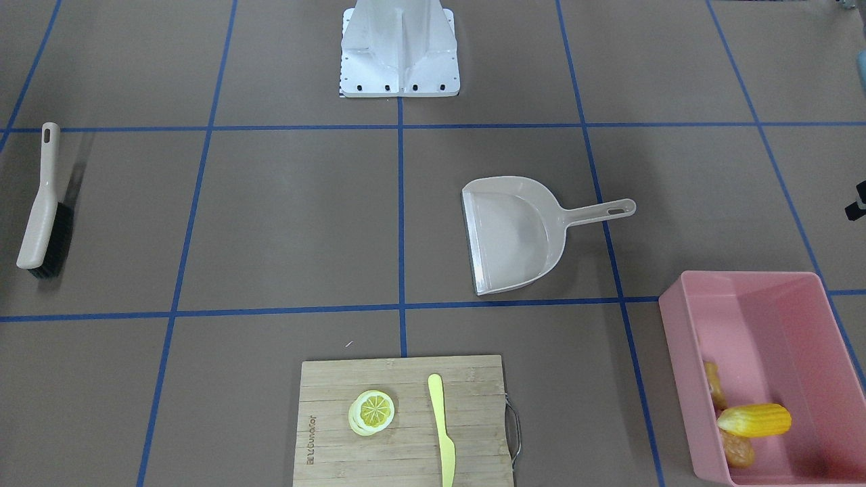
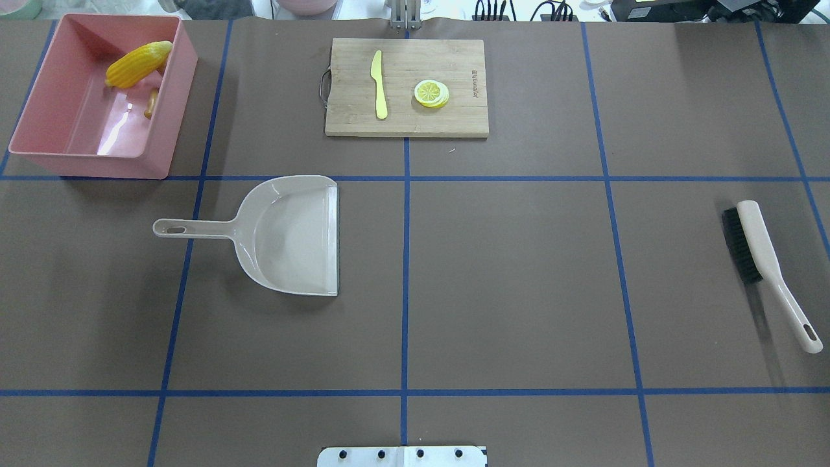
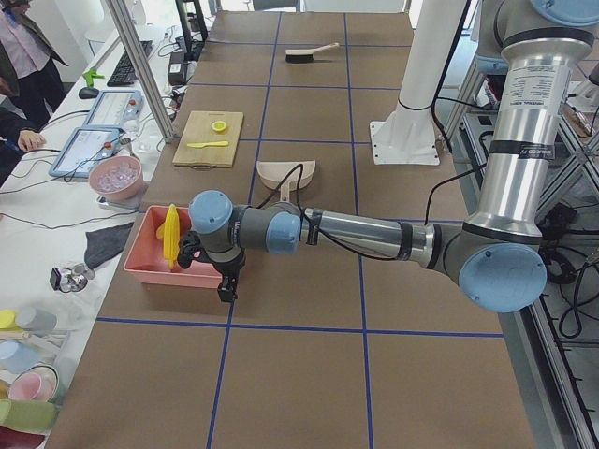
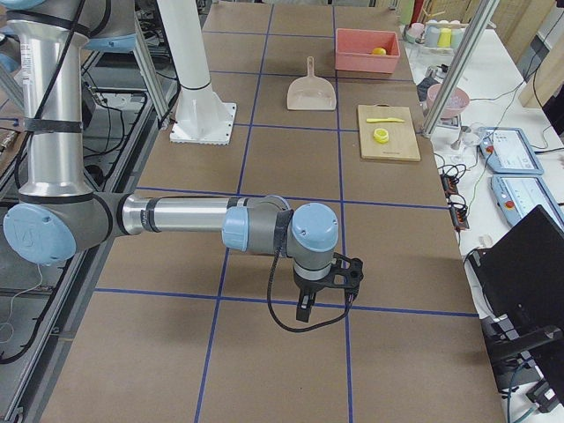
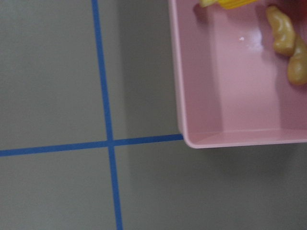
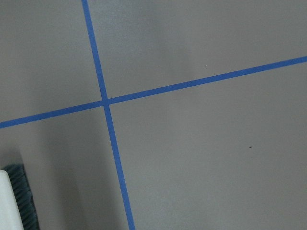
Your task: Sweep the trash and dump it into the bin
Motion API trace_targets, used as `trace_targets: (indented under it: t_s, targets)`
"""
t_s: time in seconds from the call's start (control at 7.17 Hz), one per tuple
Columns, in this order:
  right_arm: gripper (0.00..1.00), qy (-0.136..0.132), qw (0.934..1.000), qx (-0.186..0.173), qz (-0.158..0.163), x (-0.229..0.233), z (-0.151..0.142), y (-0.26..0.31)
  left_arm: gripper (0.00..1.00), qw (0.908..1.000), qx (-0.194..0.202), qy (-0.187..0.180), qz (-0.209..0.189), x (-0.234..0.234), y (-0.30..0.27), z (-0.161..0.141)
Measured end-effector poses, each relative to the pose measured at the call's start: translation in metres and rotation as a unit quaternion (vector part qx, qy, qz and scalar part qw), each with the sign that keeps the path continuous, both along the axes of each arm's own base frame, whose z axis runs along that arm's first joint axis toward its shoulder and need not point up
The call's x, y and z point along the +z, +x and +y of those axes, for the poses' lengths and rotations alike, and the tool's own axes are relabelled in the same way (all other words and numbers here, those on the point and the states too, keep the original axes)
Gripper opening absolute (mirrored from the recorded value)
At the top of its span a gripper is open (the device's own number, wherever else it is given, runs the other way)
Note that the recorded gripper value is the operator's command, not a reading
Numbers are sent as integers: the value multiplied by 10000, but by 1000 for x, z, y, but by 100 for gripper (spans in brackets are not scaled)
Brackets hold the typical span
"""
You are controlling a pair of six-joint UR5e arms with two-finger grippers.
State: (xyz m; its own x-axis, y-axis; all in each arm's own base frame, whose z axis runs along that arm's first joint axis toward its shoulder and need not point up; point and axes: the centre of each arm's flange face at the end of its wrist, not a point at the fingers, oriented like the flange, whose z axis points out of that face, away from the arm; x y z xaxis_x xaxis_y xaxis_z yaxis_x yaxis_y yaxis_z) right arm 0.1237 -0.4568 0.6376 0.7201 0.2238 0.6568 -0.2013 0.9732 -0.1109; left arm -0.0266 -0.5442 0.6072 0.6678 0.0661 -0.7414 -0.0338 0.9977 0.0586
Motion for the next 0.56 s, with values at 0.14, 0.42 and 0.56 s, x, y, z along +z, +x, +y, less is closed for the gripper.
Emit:
trace_targets:
  t_s: [0.14, 0.42, 0.56]
  targets:
    - [100, 4, 10000, 1, -18, 0, 0, 0, 99, 9999, -2, -108, -14, 20, -9, 13]
    - [100, 8, 10000, 2, -49, -1, 0, -1, 99, 9995, 15, -325, 3, 46, -12, 26]
    - [100, 11, 10000, 2, -62, -1, 0, -1, 99, 9992, 11, -387, 35, 51, -12, 32]
